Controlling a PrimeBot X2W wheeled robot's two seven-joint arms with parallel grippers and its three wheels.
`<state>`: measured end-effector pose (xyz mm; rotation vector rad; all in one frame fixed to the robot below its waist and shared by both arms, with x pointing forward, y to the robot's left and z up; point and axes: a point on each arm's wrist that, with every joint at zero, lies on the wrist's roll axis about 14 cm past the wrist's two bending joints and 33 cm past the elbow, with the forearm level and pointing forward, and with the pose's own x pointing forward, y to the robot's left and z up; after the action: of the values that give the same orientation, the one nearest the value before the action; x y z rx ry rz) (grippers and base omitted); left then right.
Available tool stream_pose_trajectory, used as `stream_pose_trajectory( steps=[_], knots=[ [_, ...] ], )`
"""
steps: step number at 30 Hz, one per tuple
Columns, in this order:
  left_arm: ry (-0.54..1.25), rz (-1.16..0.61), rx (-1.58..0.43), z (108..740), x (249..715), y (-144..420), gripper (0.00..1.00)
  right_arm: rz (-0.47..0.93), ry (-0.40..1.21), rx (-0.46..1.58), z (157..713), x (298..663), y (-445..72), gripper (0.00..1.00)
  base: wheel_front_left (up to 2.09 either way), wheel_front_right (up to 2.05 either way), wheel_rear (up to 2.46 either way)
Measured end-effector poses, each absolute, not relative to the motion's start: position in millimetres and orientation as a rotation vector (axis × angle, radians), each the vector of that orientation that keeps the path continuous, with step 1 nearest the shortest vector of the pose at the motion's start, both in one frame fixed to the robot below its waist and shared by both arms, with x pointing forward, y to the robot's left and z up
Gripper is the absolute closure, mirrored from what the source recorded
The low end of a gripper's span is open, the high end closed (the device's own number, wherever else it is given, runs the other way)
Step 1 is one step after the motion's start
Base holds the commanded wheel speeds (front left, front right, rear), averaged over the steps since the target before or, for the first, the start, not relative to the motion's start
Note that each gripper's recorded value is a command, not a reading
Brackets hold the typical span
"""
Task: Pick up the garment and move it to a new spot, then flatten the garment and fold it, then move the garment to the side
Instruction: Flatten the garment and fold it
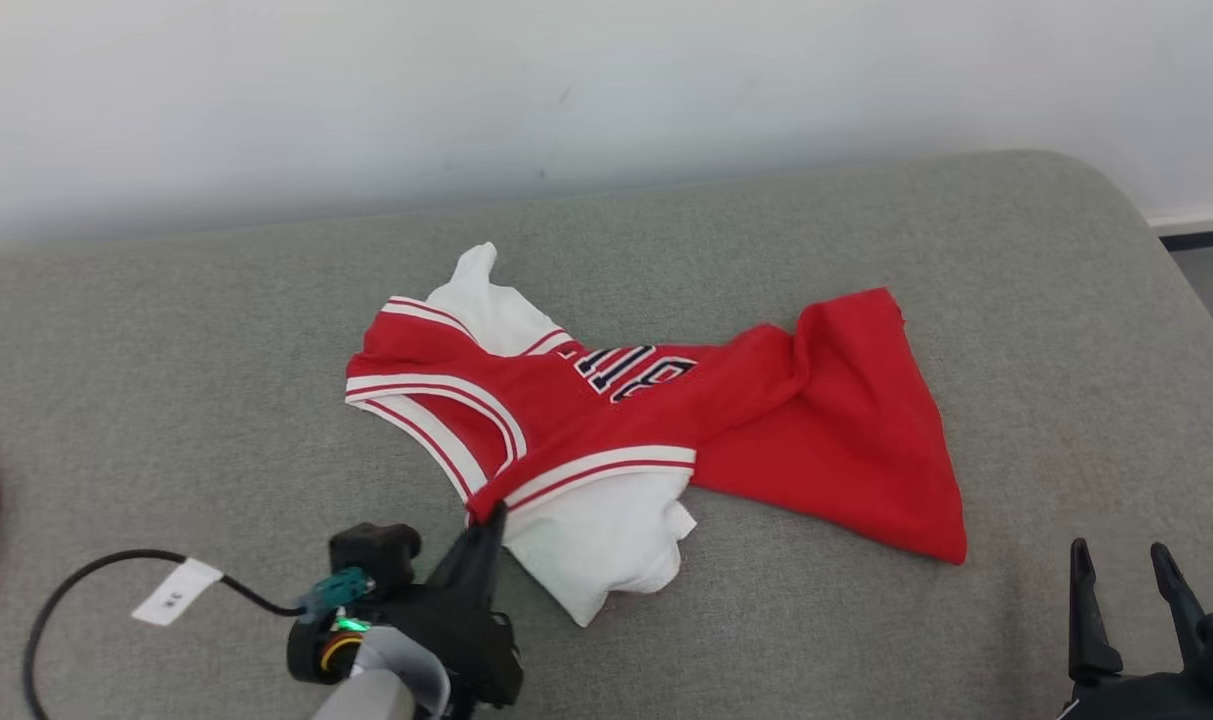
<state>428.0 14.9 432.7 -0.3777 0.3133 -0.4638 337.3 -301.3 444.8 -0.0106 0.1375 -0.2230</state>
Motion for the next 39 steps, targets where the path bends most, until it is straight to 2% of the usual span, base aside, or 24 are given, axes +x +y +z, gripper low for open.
stream_pose_trajectory(
  steps=[11, 17, 27, 28, 30, 39],
  knots=[
    [0.176, -0.301, -0.300, 467, 437, 111, 1.00, -0.172, 0.121, 0.003, 448, 340, -285, 0.00, 0.00, 0.00, 0.00],
    [0.201, -0.194, -0.288, 467, 432, 157, 1.00, -0.143, 0.119, 0.016, 447, 345, -273, 0.00, 0.00, 0.00, 0.00],
    [0.239, -0.155, -0.253, 456, 428, 165, 1.00, -0.122, 0.143, 0.023, 440, 349, -264, 0.00, 0.00, 0.00, 0.00],
    [0.237, -0.152, -0.251, 457, 429, 165, 0.73, -0.120, 0.143, 0.023, 440, 349, -264, 0.00, 0.00, 0.00, 0.00],
    [0.226, -0.145, -0.248, 458, 429, 166, 0.00, -0.117, 0.145, 0.024, 439, 349, -263, 0.00, 0.00, 0.00, 0.00],
    [0.160, -0.096, -0.195, 471, 424, 177, 0.00, -0.095, 0.131, 0.034, 443, 352, -255, 0.00, 0.00, 0.00, 0.00]
  ],
)
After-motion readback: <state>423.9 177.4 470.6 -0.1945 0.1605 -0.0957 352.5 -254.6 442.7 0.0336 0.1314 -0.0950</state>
